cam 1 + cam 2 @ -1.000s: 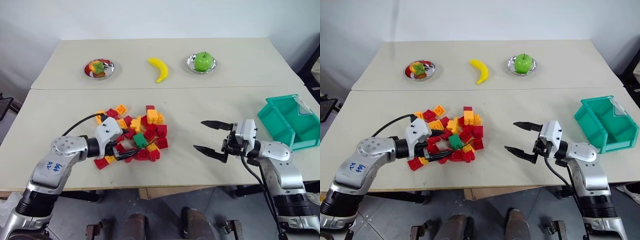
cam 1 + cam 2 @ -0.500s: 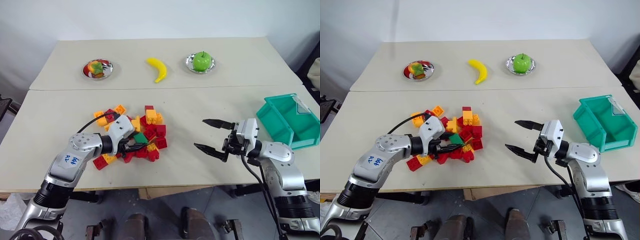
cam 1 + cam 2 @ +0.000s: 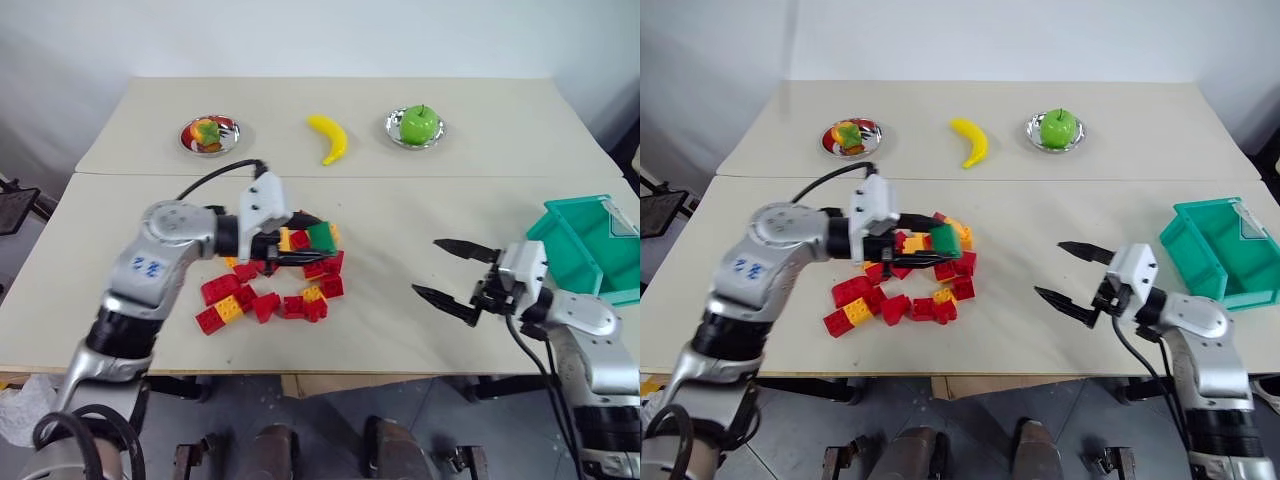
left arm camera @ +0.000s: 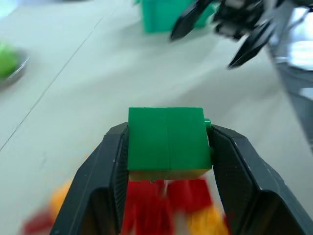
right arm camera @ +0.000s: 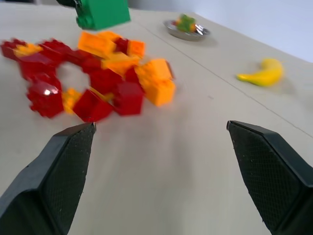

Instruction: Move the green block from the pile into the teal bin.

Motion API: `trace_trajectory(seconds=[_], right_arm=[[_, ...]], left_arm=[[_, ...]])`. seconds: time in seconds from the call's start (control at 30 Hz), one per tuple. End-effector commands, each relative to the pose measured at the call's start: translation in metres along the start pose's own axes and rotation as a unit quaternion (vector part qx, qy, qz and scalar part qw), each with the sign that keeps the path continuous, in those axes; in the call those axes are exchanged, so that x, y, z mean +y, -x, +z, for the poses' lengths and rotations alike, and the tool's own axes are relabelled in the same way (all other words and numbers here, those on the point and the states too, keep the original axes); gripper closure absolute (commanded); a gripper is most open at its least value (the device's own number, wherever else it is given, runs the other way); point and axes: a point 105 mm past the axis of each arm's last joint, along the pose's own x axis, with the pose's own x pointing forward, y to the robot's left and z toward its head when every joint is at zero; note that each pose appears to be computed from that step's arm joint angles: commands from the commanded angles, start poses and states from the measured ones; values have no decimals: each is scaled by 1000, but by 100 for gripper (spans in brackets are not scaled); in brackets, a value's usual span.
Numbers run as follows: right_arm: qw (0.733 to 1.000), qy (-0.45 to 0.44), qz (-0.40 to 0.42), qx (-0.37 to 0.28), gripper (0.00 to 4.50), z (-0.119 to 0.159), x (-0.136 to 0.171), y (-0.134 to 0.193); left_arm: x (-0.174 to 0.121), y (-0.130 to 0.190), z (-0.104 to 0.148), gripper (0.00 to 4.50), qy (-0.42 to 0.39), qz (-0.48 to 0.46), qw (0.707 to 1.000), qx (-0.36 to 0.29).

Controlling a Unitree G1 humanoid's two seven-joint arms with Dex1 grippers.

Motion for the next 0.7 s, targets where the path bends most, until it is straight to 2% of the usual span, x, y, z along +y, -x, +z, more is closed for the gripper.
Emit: trace_trajectory(seconds=[0.03,0.13,0.2,0.27,0.33,0.37,0.53,0.57,0.7], right_arm=[[997,40,-71,5,0,15,-17,31],[994,42,-98,18,0,15,-17,43],[992,42,-115,27,0,16,-11,54],[991,41,-125,30,0,17,-6,58],[989,37,-137,34,0,18,1,63],[989,36,-141,35,0,18,3,65],[986,22,-160,43,0,14,12,74],[986,21,-162,44,0,14,13,76],[984,15,-170,53,0,9,13,84]], left_arm=[[9,-63,3,242,-19,-33,999,-13],[5,-101,-2,242,-19,-52,998,-12],[-4,-129,-18,242,-14,-58,998,15],[-13,-141,-31,242,-19,-75,996,37],[-21,-149,-37,242,0,-84,996,33],[-21,-150,-37,242,2,-84,996,30],[-10,-137,-21,78,-16,-59,997,-42],[-6,-130,-19,60,-12,-53,997,-57],[5,-92,-20,60,10,-57,994,-94]])
